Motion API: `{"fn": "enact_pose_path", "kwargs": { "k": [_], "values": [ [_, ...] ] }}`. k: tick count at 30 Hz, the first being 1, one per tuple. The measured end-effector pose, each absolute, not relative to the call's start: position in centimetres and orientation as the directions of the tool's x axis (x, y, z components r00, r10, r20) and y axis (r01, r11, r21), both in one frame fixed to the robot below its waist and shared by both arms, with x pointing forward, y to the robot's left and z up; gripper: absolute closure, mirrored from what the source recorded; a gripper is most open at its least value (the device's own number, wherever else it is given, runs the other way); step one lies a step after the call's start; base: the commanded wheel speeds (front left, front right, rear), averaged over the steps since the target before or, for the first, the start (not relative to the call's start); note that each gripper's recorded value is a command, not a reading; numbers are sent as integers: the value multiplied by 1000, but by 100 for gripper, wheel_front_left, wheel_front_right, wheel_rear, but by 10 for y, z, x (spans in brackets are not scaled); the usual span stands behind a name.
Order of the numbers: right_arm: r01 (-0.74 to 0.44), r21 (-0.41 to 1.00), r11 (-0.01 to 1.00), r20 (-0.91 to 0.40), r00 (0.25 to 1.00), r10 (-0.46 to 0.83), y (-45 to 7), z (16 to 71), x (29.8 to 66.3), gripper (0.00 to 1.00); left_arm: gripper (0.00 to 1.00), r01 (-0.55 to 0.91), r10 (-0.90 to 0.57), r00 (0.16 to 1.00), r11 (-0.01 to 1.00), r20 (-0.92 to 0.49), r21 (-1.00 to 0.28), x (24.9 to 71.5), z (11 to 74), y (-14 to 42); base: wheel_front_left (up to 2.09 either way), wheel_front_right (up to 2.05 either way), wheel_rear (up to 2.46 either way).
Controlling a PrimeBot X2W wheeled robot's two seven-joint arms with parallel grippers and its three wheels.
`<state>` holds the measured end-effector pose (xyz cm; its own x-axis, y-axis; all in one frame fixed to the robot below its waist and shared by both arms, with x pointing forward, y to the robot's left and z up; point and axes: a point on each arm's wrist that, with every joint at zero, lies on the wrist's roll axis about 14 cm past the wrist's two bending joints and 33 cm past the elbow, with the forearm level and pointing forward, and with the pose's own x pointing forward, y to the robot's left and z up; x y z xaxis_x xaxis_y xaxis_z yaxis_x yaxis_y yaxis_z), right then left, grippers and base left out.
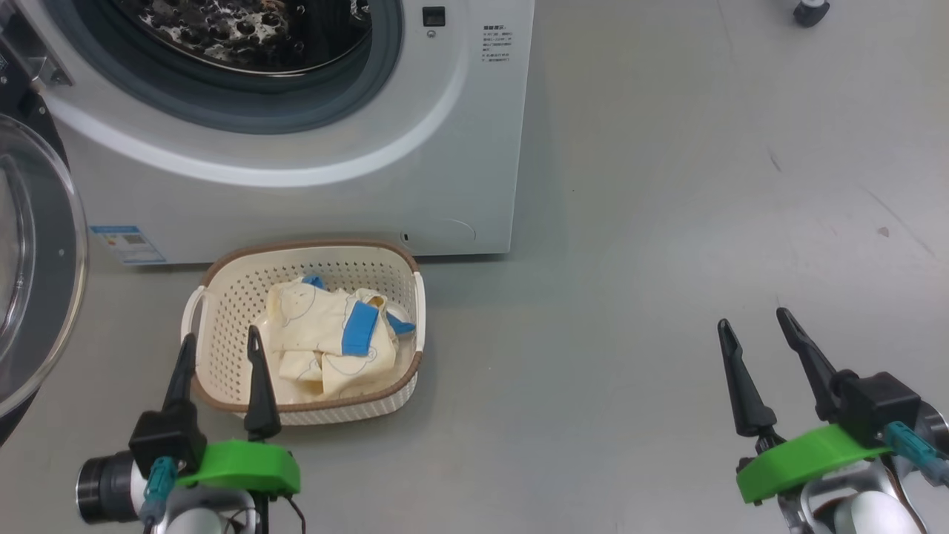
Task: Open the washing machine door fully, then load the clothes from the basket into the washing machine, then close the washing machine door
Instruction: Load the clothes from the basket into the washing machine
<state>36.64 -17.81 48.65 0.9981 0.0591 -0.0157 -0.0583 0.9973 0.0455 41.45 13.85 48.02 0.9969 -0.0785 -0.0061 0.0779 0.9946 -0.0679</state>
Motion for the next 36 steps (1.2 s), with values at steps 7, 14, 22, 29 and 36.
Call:
{"fn": "enact_pose_path", "kwargs": {
  "k": [7,14,22,29,36],
  "values": [
    [-56,48,997,-21,998,57,-178,483,367,0,0,95,-95,995,993,7,-70,417,484,133,104,-104,0],
    [-54,52,997,-25,998,56,-179,481,368,0,0,84,-84,996,994,4,-64,418,482,134,186,-185,-2],
    [-56,57,997,-24,998,57,-178,481,370,0,0,82,-81,996,995,22,-59,424,488,133,119,-118,-1],
    [-59,57,997,-14,998,60,-177,483,372,0,0,84,-83,996,995,16,-56,423,486,133,17,-17,0],
    [-62,57,996,-9,998,63,-176,485,372,0,0,84,-84,996,995,12,-55,421,486,133,0,0,0]
  ]
}}
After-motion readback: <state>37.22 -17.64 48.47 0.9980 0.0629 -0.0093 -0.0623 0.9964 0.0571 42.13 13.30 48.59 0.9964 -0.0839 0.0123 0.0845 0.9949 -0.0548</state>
